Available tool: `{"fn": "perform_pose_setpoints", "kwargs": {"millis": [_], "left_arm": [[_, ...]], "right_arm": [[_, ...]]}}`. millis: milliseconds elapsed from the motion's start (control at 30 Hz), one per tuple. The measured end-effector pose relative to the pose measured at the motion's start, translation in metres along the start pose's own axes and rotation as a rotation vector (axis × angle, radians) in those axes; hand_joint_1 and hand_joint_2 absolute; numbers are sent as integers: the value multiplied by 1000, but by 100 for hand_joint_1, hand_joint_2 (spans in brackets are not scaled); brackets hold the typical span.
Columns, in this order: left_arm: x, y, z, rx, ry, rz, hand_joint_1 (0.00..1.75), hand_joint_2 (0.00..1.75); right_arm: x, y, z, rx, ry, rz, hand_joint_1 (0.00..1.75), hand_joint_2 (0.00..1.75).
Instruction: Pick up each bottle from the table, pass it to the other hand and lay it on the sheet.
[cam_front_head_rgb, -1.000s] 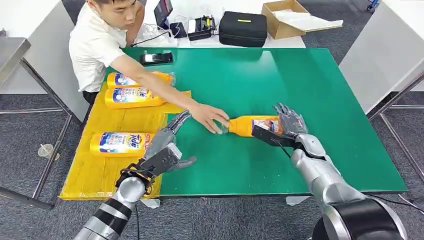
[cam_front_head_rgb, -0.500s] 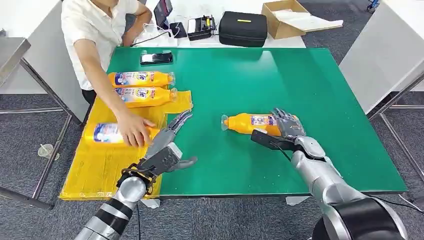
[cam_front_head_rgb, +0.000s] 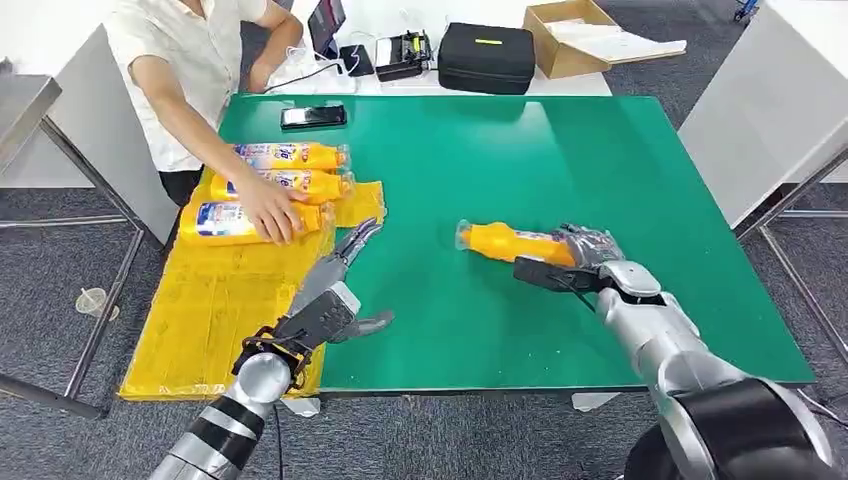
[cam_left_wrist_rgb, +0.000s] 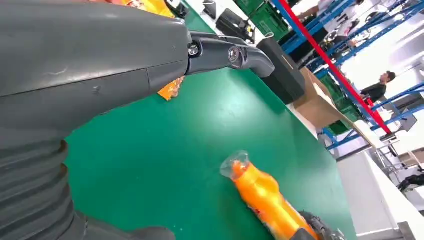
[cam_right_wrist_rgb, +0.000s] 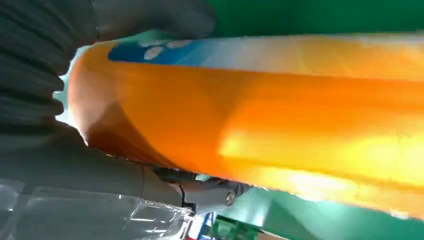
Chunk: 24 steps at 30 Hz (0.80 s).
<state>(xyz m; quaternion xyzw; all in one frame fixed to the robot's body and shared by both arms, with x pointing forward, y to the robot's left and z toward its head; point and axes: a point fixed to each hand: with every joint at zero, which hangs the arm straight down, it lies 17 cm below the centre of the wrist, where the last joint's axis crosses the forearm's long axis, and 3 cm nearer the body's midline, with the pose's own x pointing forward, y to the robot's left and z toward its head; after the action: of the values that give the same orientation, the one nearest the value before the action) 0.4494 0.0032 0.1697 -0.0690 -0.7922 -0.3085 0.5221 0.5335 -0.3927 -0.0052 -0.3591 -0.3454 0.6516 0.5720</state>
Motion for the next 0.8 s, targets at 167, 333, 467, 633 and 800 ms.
{"fn": "perform_pose_setpoints", "kwargs": {"millis": [167, 333, 467, 633, 800], "left_arm": [[-1, 2, 1, 4, 1, -3, 0, 175], [0, 4, 0, 7, -8, 0, 0, 175], [2, 6, -2, 11, -16, 9, 0, 175], [2, 7, -2, 14, -19, 18, 0, 175], [0, 6, 0, 21, -7, 65, 0, 175]], "right_arm": [[-13, 7, 3, 36, 25, -10, 175, 175], [-2, 12, 6, 56, -56, -123, 175, 175], [11, 7, 8, 35, -137, -277, 175, 175], [26, -1, 11, -15, -218, -429, 175, 175], [40, -16, 10, -114, -260, -427, 175, 175]]}}
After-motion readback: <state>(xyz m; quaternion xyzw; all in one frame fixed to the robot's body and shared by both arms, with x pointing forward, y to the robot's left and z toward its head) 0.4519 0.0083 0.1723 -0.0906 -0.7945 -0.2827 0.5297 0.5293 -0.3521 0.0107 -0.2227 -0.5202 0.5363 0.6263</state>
